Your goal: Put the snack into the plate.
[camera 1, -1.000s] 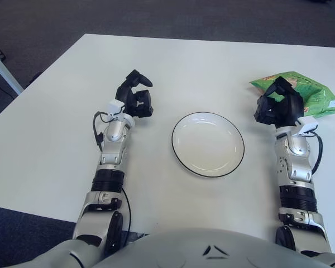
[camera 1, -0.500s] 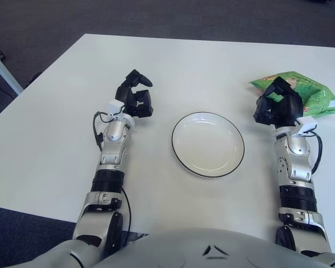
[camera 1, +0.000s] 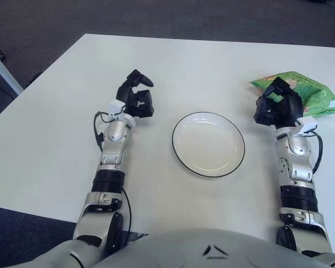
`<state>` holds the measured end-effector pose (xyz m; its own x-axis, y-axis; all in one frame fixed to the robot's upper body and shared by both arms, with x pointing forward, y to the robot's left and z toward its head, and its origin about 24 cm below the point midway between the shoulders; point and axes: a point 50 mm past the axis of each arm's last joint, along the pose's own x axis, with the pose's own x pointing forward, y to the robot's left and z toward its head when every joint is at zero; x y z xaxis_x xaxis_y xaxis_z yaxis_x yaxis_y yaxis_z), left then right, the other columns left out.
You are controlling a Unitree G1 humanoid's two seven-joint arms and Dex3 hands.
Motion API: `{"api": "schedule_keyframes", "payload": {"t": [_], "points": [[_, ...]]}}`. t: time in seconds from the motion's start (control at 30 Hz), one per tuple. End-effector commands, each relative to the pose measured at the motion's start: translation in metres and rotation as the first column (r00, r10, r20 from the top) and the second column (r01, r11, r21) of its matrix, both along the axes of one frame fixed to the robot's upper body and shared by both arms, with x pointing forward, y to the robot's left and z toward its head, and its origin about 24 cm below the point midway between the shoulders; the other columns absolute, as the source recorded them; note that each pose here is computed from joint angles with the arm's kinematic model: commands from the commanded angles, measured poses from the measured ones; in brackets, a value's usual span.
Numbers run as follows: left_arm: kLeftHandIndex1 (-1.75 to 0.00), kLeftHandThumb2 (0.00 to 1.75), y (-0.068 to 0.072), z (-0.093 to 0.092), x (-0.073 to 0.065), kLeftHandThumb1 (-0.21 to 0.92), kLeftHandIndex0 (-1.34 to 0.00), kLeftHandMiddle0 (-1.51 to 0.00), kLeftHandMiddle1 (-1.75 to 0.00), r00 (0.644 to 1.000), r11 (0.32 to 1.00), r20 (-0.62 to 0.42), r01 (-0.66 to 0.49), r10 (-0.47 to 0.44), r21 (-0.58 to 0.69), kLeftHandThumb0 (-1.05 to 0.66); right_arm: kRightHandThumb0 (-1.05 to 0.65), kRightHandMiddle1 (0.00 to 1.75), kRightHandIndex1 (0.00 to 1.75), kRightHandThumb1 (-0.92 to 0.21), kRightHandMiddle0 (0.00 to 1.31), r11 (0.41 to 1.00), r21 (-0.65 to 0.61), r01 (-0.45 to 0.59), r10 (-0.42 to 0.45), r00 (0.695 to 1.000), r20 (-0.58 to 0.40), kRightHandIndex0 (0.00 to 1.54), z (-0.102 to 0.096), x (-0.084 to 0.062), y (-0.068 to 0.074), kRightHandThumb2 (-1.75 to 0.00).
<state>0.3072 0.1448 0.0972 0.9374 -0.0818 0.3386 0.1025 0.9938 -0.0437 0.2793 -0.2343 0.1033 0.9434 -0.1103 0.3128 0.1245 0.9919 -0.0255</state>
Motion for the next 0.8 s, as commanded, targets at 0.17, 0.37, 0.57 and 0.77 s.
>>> {"api": "schedule_keyframes", "payload": {"t": [0.17,0.37,0.57,0.77], "points": [[-1.75,1.34,-0.005,-0.023,-0.011,0.3,-0.63,-1.31,-1.75,0.996,0.999,-0.086,-0.038,0.037,-0.014,-0.49,-0.48,1.75,1.75,-0.31,0.62,1.0,-0.005,-0.026,0.025,0.991,-0.131,1.33,-0.009,-0.008,-0.014,-1.32],[-1.75,1.33,-0.011,-0.022,-0.013,0.3,-0.62,-1.3,-1.75,0.997,0.999,-0.075,-0.025,0.023,-0.022,-0.49,-0.48,1.75,1.75,-0.33,0.6,0.997,-0.05,-0.057,0.048,0.984,-0.172,1.3,0.004,-0.011,-0.022,-1.3],[-1.75,1.32,-0.013,-0.023,-0.013,0.31,-0.62,-1.29,-1.75,0.997,1.0,-0.079,-0.007,0.005,-0.029,-0.48,-0.48,1.75,1.75,-0.33,0.61,0.993,-0.092,-0.079,0.061,0.98,-0.189,1.25,0.017,-0.012,-0.03,-1.31],[-1.75,1.31,-0.013,-0.023,-0.013,0.32,-0.61,-1.28,-1.75,0.997,1.0,-0.076,-0.002,0.0,-0.027,-0.48,-0.48,1.75,1.75,-0.33,0.6,0.98,-0.18,-0.083,0.05,0.982,-0.18,1.18,0.032,-0.012,-0.036,-1.3]]}}
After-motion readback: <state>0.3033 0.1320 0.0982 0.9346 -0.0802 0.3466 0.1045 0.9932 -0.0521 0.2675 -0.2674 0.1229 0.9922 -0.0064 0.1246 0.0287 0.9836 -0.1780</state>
